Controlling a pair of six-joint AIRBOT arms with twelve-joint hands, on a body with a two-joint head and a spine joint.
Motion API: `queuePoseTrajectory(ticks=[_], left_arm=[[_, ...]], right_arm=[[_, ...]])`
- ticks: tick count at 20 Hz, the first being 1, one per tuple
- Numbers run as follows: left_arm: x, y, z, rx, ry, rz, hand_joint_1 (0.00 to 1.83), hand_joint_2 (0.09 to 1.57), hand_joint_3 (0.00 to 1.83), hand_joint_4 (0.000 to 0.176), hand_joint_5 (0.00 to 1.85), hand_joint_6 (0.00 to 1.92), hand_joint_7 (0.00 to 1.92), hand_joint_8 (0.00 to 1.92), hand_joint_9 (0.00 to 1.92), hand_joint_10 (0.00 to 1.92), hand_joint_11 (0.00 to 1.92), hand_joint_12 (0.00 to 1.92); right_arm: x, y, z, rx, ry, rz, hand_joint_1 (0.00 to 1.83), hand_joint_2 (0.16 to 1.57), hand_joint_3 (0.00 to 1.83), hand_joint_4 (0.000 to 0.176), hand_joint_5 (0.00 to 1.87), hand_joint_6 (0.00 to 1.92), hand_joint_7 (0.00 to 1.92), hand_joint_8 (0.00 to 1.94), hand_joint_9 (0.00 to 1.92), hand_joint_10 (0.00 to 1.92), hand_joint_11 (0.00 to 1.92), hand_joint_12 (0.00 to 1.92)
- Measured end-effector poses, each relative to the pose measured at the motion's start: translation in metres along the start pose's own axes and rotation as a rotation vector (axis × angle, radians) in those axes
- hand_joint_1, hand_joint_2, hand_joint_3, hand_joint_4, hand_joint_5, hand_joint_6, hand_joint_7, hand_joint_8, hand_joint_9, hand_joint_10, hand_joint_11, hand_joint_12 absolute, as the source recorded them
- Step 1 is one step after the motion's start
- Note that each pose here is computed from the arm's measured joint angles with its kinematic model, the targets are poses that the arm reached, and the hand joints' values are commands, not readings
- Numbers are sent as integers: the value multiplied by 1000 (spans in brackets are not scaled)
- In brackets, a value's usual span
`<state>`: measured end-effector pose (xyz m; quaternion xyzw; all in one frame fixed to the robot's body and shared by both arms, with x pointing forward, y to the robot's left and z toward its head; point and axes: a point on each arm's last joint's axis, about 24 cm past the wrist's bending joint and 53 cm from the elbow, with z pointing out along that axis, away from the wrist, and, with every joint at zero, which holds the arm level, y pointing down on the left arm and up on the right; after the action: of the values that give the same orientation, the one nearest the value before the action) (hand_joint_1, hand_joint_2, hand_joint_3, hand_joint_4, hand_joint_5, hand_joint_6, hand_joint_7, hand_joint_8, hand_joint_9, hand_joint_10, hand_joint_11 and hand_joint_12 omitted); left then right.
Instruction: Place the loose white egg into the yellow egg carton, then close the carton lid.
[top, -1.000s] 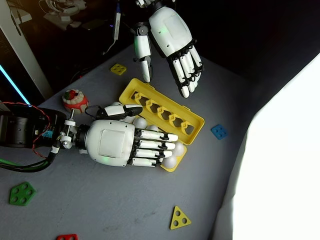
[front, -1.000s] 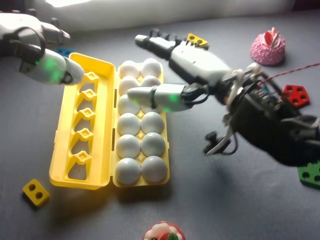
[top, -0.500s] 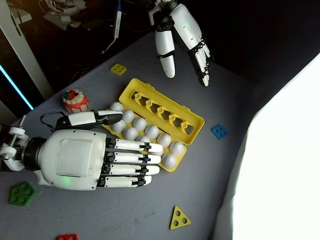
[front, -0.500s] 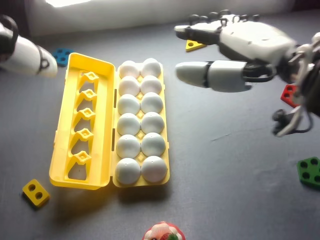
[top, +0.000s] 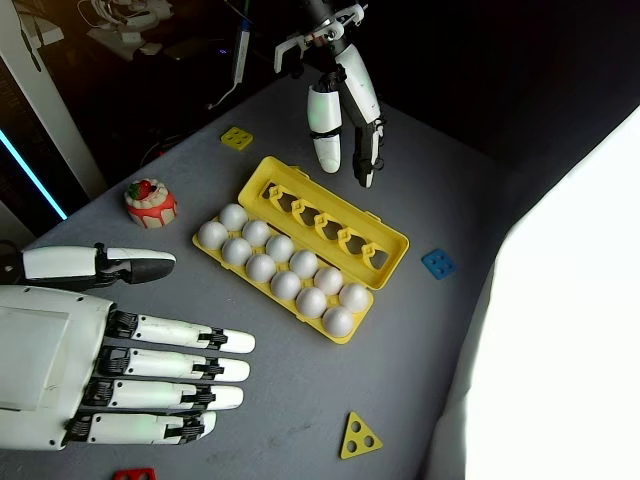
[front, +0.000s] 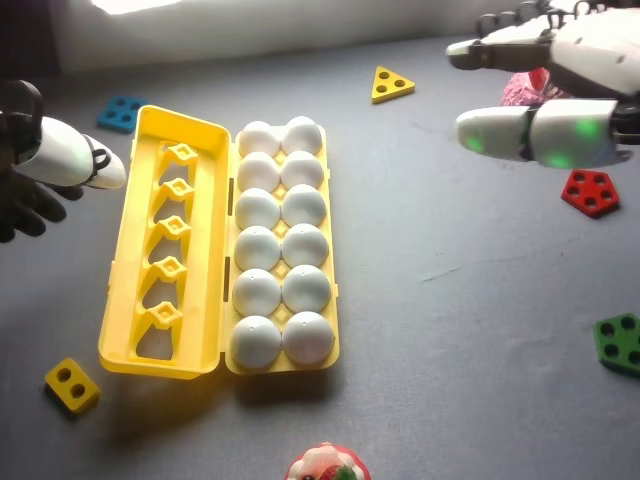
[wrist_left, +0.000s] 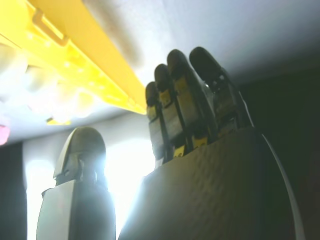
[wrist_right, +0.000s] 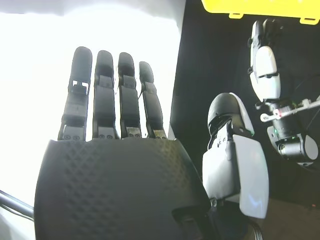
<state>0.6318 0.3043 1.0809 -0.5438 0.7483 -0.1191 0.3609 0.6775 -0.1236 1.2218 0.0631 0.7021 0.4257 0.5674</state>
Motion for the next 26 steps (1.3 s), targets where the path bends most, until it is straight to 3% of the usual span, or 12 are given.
queuePoseTrajectory(ticks=[5, 10, 12, 14, 21, 26], left_arm=[[7, 5, 11, -20, 0, -35, 374, 1277, 0, 0, 515, 0, 616, 7, 597, 46, 98, 1302], [19, 12, 20, -28, 22, -78, 390, 1273, 0, 0, 508, 0, 611, 3, 599, 51, 104, 1305], [20, 18, 22, -41, 17, -93, 420, 1260, 0, 1, 520, 5, 629, 10, 608, 57, 118, 1312], [21, 23, 24, -50, 18, -106, 391, 1265, 0, 1, 504, 0, 613, 2, 594, 52, 108, 1306], [34, 30, 27, -66, 42, -135, 372, 1273, 2, 0, 512, 3, 627, 6, 606, 58, 118, 1274], [44, 34, 27, -71, 65, -148, 343, 1293, 2, 6, 476, 3, 611, 2, 579, 101, 46, 1413]], right_arm=[[-15, -17, -15, 47, 5, -87, 127, 1201, 0, 0, 341, 46, 402, 8, 275, 191, 0, 1261], [6, -23, -21, 75, 103, -180, 84, 1213, 2, 0, 295, 12, 352, 1, 233, 158, 0, 853], [6, -22, -24, 75, 107, -219, 91, 1213, 1, 0, 302, 15, 350, 2, 227, 151, 0, 831], [2, -18, -24, 62, 87, -246, 122, 1207, 0, 0, 322, 21, 370, 6, 251, 152, 0, 945], [10, 2, -26, 18, 81, -272, 122, 1218, 2, 0, 324, 18, 360, 5, 254, 145, 0, 888], [9, 3, -26, 13, 71, -270, 70, 1217, 2, 0, 323, 14, 352, 3, 214, 119, 0, 870]])
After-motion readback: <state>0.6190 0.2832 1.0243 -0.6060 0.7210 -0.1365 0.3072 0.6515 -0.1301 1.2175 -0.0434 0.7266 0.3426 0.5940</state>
